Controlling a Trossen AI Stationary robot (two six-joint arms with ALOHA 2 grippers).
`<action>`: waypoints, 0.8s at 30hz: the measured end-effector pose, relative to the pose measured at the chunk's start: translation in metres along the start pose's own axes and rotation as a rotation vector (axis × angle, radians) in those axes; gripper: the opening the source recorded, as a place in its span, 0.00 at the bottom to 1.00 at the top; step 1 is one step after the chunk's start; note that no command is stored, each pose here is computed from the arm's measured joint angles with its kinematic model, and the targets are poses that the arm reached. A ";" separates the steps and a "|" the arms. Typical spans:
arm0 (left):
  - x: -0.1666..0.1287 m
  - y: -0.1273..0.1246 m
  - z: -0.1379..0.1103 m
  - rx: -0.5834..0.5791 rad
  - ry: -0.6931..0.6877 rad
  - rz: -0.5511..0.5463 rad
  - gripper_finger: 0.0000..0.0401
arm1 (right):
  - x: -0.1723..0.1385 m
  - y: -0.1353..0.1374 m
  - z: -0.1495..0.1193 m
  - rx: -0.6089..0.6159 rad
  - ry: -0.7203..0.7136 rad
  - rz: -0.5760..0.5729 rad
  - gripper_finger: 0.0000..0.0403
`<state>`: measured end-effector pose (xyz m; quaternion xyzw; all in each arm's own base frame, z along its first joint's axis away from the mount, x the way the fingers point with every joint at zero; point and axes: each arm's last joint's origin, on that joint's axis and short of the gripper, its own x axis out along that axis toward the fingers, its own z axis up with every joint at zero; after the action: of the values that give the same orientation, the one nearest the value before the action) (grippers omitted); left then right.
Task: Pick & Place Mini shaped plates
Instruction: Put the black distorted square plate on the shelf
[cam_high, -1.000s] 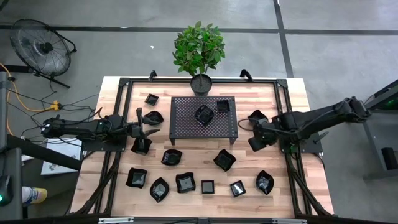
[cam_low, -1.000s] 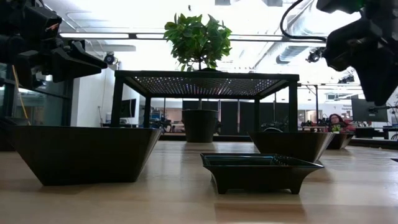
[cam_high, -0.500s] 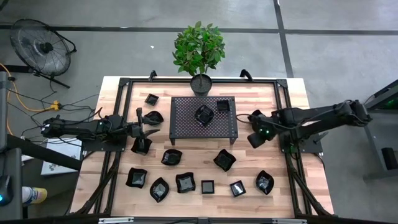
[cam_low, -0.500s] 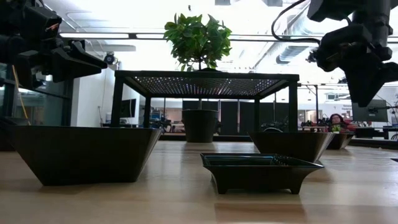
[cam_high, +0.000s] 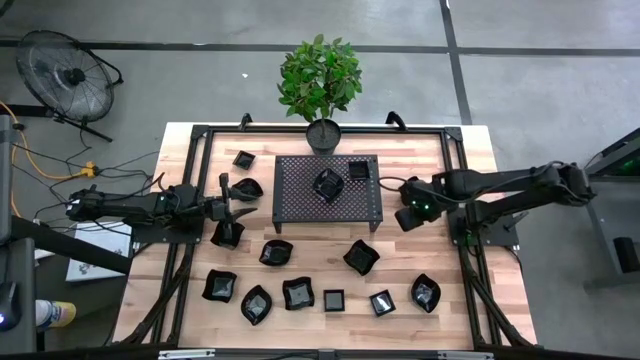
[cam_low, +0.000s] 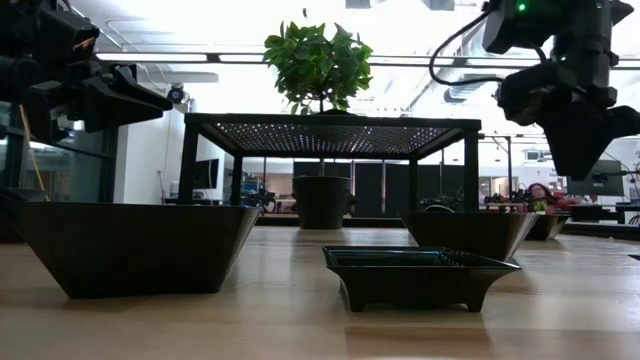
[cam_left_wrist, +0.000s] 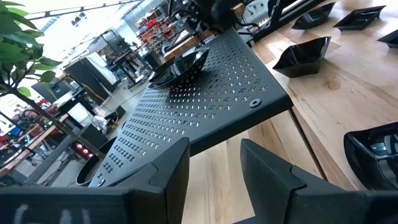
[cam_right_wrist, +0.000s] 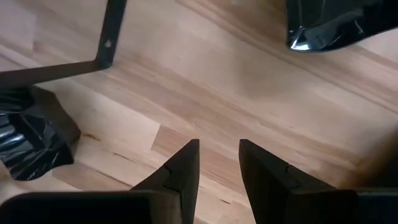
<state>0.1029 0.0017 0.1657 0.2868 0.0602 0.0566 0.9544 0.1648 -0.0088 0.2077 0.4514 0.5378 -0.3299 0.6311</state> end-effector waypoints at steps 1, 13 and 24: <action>0.000 0.000 0.000 0.000 0.000 0.000 0.35 | 0.000 -0.001 0.001 0.005 0.001 -0.004 0.27; 0.000 0.000 0.000 0.000 0.000 0.000 0.35 | -0.004 -0.009 0.009 0.129 -0.034 -0.014 0.27; 0.000 0.000 0.000 0.000 0.000 0.000 0.35 | -0.022 -0.034 0.008 0.532 -0.300 -0.110 0.27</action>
<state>0.1029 0.0017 0.1657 0.2867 0.0603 0.0564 0.9545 0.1327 -0.0304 0.2221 0.5172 0.3571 -0.5556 0.5443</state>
